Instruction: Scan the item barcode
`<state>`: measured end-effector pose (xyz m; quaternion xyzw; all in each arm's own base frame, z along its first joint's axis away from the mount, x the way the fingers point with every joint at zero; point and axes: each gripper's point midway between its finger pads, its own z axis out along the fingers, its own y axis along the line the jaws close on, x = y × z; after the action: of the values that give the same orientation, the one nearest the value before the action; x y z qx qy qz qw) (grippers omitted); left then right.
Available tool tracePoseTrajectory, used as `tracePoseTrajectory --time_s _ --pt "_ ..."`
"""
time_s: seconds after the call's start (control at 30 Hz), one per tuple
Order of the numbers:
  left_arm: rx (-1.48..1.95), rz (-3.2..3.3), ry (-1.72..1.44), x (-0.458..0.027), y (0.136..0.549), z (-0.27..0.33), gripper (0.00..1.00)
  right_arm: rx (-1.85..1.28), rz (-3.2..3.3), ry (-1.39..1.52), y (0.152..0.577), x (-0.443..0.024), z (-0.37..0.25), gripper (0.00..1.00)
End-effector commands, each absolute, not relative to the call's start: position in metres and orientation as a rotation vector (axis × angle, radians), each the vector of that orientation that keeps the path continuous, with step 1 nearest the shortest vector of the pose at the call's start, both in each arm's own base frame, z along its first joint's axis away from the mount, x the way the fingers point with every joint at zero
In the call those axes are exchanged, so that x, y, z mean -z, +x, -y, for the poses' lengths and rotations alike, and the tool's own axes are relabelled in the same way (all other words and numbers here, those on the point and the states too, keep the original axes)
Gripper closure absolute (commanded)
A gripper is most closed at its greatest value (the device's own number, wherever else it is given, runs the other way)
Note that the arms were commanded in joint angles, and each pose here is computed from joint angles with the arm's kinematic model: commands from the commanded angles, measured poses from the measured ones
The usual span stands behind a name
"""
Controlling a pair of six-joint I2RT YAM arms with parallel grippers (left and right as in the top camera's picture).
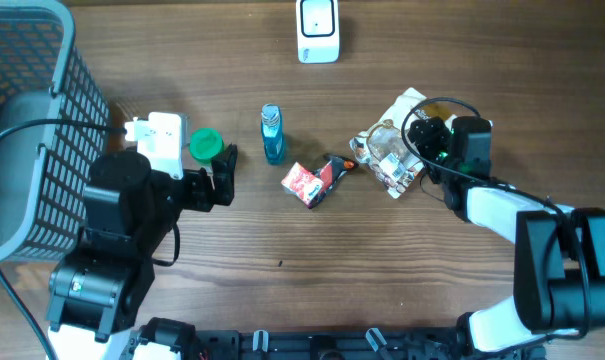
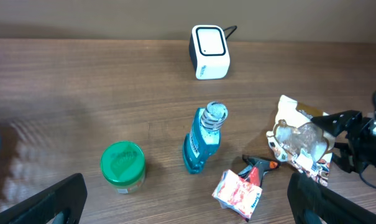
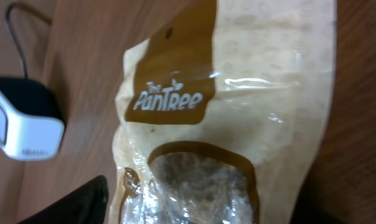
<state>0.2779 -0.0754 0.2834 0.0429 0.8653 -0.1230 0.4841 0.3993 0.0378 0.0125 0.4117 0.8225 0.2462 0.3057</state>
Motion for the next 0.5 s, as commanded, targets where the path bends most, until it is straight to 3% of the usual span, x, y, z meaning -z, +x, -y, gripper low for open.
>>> tracePoseTrajectory --time_s 0.0,0.2,0.47 --pt "0.325 -2.157 0.087 -0.270 0.281 0.083 0.00 -0.589 -2.444 1.135 0.342 0.056 -0.048 0.32" --pt "0.366 -2.164 0.185 -0.264 0.289 0.114 0.00 -0.578 -2.463 1.118 0.339 0.057 -0.048 0.66" --pt "0.351 -2.143 0.202 -0.267 0.291 0.120 0.00 -0.543 -2.499 1.053 0.336 0.060 -0.046 0.89"
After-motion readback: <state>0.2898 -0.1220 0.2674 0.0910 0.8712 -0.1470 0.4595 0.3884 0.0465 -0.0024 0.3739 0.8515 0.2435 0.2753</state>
